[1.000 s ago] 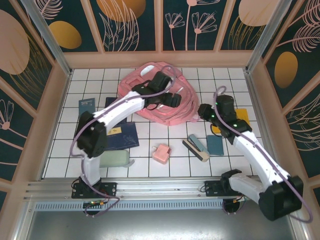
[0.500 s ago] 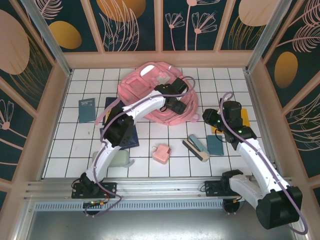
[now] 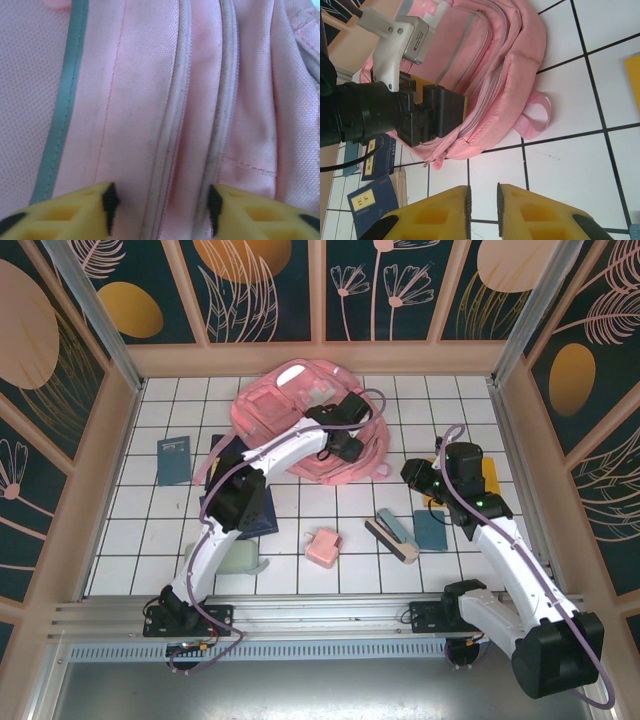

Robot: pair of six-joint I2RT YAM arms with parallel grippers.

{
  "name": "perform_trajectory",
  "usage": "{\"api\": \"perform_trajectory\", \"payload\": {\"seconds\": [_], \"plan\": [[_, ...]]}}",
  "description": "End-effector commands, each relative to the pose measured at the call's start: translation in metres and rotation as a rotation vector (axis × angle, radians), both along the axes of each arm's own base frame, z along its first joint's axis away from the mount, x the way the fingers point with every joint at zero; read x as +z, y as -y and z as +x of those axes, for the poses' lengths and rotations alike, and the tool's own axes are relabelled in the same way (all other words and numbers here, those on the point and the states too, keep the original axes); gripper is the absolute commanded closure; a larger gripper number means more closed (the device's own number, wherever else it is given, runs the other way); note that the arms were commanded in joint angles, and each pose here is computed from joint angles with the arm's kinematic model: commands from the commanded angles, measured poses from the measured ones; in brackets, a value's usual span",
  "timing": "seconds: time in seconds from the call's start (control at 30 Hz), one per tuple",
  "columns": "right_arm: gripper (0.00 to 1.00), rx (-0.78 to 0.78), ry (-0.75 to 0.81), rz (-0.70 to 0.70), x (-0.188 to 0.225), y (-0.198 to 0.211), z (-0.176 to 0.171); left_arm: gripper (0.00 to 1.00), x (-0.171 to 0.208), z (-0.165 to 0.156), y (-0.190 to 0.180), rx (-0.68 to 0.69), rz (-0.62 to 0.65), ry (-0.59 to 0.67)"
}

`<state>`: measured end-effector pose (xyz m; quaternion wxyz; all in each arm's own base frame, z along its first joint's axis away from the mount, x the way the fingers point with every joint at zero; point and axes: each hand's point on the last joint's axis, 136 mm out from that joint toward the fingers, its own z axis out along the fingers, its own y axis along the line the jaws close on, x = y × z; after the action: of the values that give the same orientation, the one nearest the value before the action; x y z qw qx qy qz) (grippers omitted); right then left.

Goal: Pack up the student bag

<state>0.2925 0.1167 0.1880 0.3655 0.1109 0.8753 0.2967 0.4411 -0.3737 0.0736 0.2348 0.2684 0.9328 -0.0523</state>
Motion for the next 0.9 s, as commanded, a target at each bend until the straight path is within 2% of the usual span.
{"api": "perform_trajectory", "payload": {"seconds": [0.0,0.17,0.5,0.87], "plan": [[0.76,0.019,0.017,0.023,0.006,-0.004,0.002,0.3,0.035,0.01,0.0,0.023,-0.067,0.052],[0.76,0.028,0.005,0.033,0.002,-0.006,0.002,0.28,0.068,0.013,-0.001,0.021,-0.1,0.097],[0.76,0.038,-0.012,0.041,-0.003,-0.009,0.002,0.36,0.045,0.017,-0.001,0.018,-0.058,0.065],[0.76,0.04,-0.033,0.038,-0.012,-0.009,0.001,0.31,0.006,0.017,-0.008,0.019,0.011,0.025]]}}
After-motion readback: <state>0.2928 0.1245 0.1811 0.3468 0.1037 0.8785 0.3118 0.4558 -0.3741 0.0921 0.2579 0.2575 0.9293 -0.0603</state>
